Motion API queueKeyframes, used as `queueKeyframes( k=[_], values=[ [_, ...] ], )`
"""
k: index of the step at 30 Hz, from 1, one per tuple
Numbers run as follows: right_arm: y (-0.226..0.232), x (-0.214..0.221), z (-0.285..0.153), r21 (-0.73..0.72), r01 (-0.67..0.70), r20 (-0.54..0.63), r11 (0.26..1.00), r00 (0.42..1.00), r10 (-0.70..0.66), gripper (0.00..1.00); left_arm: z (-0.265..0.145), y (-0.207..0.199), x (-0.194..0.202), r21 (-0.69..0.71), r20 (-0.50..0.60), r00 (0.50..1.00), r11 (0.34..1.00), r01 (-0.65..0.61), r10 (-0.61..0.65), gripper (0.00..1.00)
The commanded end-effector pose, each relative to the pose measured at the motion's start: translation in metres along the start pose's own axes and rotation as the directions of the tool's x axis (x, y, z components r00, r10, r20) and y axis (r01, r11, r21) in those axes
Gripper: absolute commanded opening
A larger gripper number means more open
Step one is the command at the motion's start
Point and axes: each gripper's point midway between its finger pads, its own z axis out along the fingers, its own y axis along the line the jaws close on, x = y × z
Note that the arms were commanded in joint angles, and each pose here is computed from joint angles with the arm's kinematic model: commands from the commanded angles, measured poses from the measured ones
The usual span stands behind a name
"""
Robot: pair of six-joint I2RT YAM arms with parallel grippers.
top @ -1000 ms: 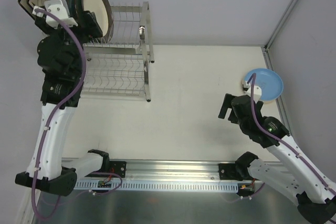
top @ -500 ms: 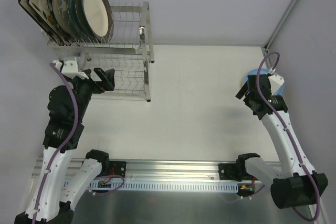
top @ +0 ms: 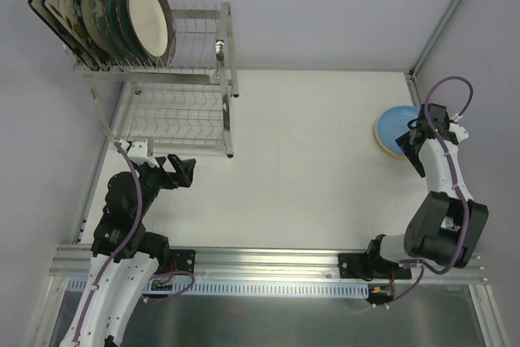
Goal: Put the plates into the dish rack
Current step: Grab a plate with the right arm
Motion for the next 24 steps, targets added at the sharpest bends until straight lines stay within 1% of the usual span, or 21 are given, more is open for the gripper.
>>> queueKeyframes(
  k=[1, 2, 4, 6, 8, 11, 12, 13, 14, 16, 17, 20, 24],
  values=[
    [0.025, -0.042, 0.006, -0.09, -0.025, 0.07, 0.996, 0.997, 0.031, 0.83, 0.002, -0.006, 0.014, 0.046, -0.01, 1.0, 0.999, 0.018, -0.018, 0.99],
    [0.024, -0.042, 0.016, -0.076, -0.021, 0.055, 0.997, 0.998, 0.026, 0.81, 0.004, -0.003, 0.024, 0.041, -0.032, 0.999, 0.999, 0.019, -0.018, 0.99],
    [0.028, -0.052, 0.022, -0.078, -0.014, 0.064, 0.997, 0.998, 0.019, 0.77, 0.007, -0.001, 0.032, 0.039, -0.054, 0.998, 0.999, 0.018, -0.016, 0.99],
    [0.03, -0.053, 0.035, -0.073, -0.013, 0.047, 0.997, 0.999, 0.016, 0.74, 0.009, -0.001, 0.033, 0.041, -0.06, 0.998, 0.999, 0.008, -0.005, 0.99],
    [0.033, -0.06, 0.044, -0.065, -0.014, 0.044, 0.998, 0.999, 0.016, 0.7, 0.012, 0.0, 0.038, 0.04, -0.086, 0.996, 0.999, 0.003, 0.001, 0.99],
    [0.042, -0.072, 0.048, -0.069, -0.018, 0.057, 0.997, 0.998, 0.022, 0.66, 0.015, 0.0, 0.044, 0.038, -0.114, 0.993, 0.999, 0.004, 0.0, 0.99],
    [0.044, -0.071, 0.055, -0.057, -0.018, 0.044, 0.998, 0.999, 0.02, 0.64, 0.016, 0.001, 0.045, 0.034, -0.121, 0.993, 0.999, 0.008, -0.004, 0.99],
    [0.044, -0.071, 0.056, -0.049, -0.016, 0.032, 0.999, 0.999, 0.018, 0.64, 0.017, 0.001, 0.048, 0.035, -0.131, 0.991, 0.999, 0.007, -0.003, 0.99],
    [0.046, -0.078, 0.056, -0.036, -0.037, 0.047, 0.999, 0.998, 0.038, 0.64, 0.018, 0.001, 0.049, 0.039, -0.136, 0.991, 0.999, 0.002, 0.003, 0.99],
    [0.04, -0.075, 0.063, 0.018, -0.038, 0.03, 0.999, 0.999, 0.038, 0.64, 0.018, 0.001, 0.051, 0.045, -0.144, 0.99, 0.999, -0.004, 0.011, 0.99],
    [0.037, -0.082, 0.063, 0.047, -0.046, 0.051, 0.998, 0.998, 0.044, 0.64, 0.019, 0.001, 0.052, 0.043, -0.148, 0.989, 0.999, -0.005, 0.011, 0.99],
    [0.024, -0.079, 0.069, 0.13, -0.042, 0.044, 0.991, 0.998, 0.036, 0.61, 0.02, 0.002, 0.054, 0.041, -0.157, 0.988, 0.999, -0.006, 0.013, 0.99],
    [0.016, -0.073, 0.077, 0.181, -0.039, 0.03, 0.983, 0.999, 0.034, 0.61, 0.021, 0.002, 0.057, 0.04, -0.17, 0.985, 0.999, -0.005, 0.011, 0.99]
  ],
)
